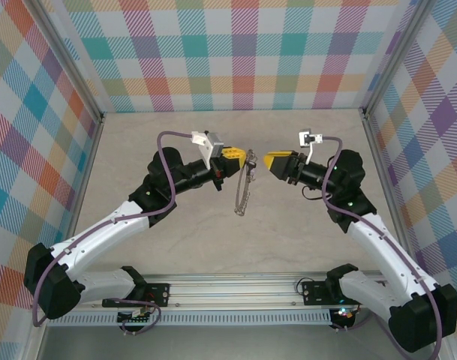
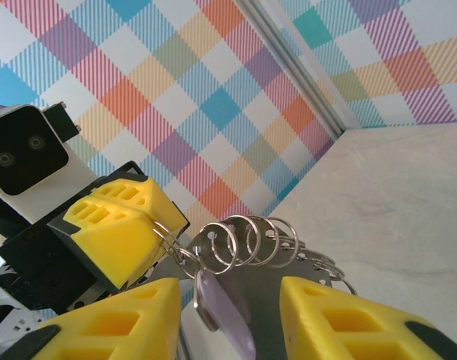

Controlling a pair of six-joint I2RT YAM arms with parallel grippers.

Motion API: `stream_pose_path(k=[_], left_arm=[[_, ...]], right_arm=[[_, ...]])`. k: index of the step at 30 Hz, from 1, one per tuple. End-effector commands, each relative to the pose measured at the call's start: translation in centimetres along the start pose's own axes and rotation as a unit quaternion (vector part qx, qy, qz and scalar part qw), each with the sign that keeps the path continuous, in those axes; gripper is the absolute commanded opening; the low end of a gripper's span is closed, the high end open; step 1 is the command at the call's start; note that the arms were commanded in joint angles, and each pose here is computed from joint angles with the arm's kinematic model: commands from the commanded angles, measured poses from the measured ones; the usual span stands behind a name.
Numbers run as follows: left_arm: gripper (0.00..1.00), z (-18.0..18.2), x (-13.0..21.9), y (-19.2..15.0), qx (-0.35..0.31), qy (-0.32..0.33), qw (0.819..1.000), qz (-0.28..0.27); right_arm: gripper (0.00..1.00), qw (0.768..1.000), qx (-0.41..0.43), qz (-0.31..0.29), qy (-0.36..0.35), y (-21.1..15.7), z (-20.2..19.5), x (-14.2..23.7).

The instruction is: Put the keys on the keyring

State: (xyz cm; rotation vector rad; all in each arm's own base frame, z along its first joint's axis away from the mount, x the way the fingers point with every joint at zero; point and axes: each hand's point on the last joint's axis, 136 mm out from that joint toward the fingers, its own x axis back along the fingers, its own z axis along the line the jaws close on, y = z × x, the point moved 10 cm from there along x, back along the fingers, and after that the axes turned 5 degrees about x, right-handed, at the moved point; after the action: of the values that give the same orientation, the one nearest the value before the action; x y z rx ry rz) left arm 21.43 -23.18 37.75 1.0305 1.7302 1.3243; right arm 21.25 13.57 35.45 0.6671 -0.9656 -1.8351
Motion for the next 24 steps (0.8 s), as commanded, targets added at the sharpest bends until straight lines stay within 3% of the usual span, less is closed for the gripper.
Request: stream_pose_path(k=[1,6,24], left_arm=[[0.00,-1.3,0.7,1.9,-0.014,-0.023,0.999,-0.043],[0.00,-1.5,0.9,2.0,-0.010,-0.031,0.999,-0.039],[0.00,-1.9,0.4,2.2,0.003,-0.065,0.997,-0.030]], right_arm=[[0.45,0.998,0.021,0.003,0.055,0.4,0.6,-0.3],[0.55,0.994,0.028,0.021,0.108,0.6,0.7,-0.9],[0.54,0.989,0.033,0.019,0.140,1.1,0.3,-2.8]])
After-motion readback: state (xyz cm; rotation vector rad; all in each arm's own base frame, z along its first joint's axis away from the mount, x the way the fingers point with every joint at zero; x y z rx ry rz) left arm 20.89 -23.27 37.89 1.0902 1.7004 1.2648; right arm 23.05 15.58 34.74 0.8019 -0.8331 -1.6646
